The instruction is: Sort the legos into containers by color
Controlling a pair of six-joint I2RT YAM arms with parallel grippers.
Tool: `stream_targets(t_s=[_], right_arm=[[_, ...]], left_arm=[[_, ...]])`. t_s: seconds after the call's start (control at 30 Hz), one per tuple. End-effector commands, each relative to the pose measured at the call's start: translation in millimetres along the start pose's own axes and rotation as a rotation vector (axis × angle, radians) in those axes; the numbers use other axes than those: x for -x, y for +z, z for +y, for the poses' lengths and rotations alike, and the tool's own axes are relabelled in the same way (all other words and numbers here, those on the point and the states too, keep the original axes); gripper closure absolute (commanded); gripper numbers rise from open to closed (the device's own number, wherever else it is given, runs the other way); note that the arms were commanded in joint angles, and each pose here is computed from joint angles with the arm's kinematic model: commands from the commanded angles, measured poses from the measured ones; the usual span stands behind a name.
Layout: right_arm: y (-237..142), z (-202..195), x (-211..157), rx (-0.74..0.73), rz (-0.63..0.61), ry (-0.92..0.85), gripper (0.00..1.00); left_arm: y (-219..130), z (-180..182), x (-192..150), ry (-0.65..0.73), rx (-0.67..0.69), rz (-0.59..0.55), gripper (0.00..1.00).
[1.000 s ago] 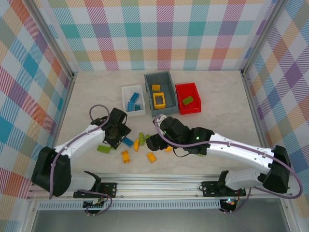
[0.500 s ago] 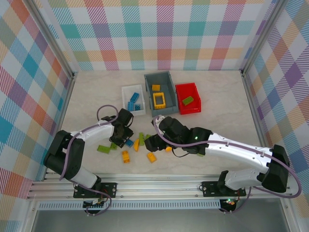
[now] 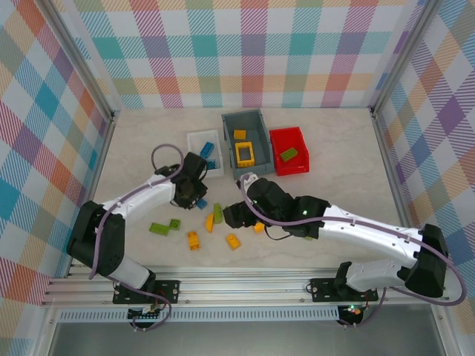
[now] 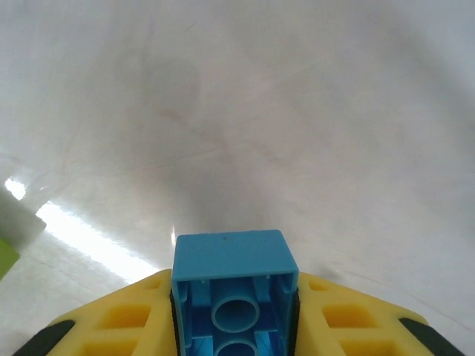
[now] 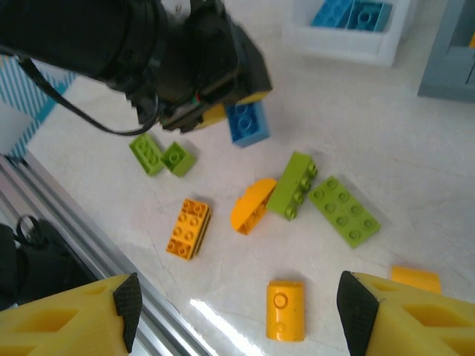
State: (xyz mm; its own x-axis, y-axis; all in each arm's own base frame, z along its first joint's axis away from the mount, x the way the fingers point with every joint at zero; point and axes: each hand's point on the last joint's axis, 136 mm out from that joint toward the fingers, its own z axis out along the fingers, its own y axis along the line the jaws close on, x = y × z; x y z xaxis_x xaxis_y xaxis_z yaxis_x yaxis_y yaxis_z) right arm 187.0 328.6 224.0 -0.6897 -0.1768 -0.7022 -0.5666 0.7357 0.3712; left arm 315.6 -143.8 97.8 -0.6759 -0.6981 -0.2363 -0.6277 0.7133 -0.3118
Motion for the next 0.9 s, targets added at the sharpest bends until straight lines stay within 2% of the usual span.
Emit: stream_targets(t_s=[0.0, 0.13, 0.27, 0.4, 0.53, 0.7, 0.8, 0.87], right_arm=[[-9, -2, 43, 0.034, -0.192, 0.089, 0.28], [-7, -11, 74, 0.052, -0.289, 0.152, 0.28], [-5, -18, 91, 0.07, -0.317, 0.189, 0.28], [-2, -22, 94, 0.071, -0.309, 0.199, 0.28], [6, -26, 87, 0.068, -0.278, 0.208, 0.28], [17, -34, 72, 0.046, -0.228, 0.221, 0.28], [22, -40, 61, 0.028, -0.19, 0.226, 0.28], [24, -42, 54, 0.02, -0.169, 0.226, 0.28]], left_arm=[[-34, -36, 37, 0.15, -0.02, -0.111, 0.7], [-32, -72, 76, 0.206, -0.014, -0.147, 0.7], [-11, -106, 114, 0.292, 0.014, -0.193, 0.71], [13, -128, 145, 0.352, 0.056, -0.221, 0.71], [37, -134, 161, 0.384, 0.096, -0.227, 0.69], [60, -132, 165, 0.417, 0.13, -0.213, 0.61], [64, -130, 162, 0.431, 0.139, -0.2, 0.51], [60, -129, 161, 0.433, 0.138, -0.193, 0.41]])
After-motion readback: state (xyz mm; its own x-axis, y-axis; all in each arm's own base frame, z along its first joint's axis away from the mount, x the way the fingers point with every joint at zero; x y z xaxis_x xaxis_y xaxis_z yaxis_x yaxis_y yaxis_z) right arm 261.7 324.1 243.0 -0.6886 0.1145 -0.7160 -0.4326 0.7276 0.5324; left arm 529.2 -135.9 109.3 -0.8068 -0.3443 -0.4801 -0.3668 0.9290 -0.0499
